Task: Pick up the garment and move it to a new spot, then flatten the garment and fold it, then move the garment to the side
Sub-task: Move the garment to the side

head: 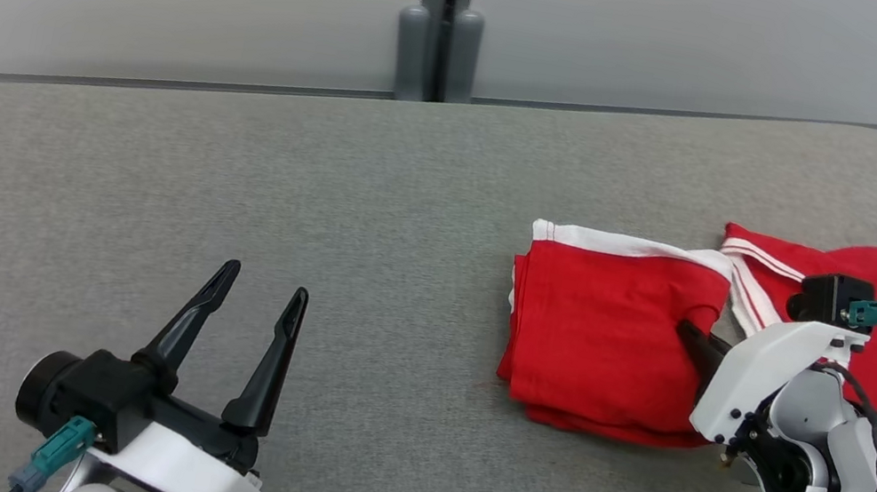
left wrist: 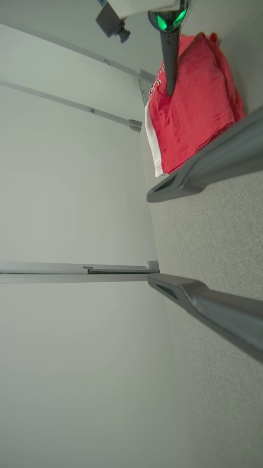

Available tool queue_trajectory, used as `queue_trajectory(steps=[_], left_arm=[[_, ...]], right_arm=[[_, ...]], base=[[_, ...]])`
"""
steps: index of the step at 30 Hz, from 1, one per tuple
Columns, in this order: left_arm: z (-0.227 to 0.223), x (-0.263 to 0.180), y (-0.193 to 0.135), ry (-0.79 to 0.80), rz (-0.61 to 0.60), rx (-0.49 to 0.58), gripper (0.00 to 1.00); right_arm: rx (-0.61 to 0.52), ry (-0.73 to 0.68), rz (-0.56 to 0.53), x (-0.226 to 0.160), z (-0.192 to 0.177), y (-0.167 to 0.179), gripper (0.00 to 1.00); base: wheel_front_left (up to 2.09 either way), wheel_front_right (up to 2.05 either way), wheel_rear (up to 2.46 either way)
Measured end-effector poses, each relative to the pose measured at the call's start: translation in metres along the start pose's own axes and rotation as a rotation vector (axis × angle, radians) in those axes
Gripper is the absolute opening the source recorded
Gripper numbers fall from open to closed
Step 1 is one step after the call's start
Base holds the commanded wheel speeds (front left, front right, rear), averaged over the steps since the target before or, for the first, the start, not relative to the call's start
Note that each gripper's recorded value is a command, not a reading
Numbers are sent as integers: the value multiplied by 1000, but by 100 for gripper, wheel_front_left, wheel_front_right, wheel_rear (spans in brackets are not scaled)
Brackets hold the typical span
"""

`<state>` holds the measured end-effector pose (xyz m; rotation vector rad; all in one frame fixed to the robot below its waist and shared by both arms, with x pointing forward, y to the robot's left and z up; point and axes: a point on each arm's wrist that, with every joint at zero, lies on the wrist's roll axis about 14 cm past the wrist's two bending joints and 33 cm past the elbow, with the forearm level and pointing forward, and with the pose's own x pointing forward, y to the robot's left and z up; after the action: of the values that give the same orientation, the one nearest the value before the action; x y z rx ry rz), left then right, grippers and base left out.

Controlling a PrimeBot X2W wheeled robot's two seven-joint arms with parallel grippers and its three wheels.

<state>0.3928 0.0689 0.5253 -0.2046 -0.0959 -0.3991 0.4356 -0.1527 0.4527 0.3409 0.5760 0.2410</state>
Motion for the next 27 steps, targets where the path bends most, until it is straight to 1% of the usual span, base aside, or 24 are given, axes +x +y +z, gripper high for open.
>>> queue_trajectory(steps=[4,7,10,12,13,17,23,27], left_arm=[[-8,18,-19,16,-76,-12,100],[-15,27,-27,31,-111,-21,100],[-23,34,-30,51,-131,-29,100],[-27,37,-30,62,-139,-29,100],[-27,37,-30,62,-139,-29,100],[-34,42,-22,75,-124,-23,100],[-42,40,3,101,-67,-6,100],[-49,38,17,120,-32,-2,100]], right_arm=[[18,-17,-42,-13,1,-20,0],[6,-23,-75,-18,5,-35,0],[-34,-20,-106,-20,15,-50,0],[-91,-13,-145,-22,24,-66,0],[-91,-13,-145,-22,24,-66,0],[-156,36,-189,-19,34,-88,0],[-256,121,-240,-13,47,-116,0],[-325,179,-294,-13,57,-139,0]], base=[[0,0,0],[0,0,0],[0,0,0],[0,0,0],[0,0,0],[0,0,0],[0,0,0],[0,0,0]])
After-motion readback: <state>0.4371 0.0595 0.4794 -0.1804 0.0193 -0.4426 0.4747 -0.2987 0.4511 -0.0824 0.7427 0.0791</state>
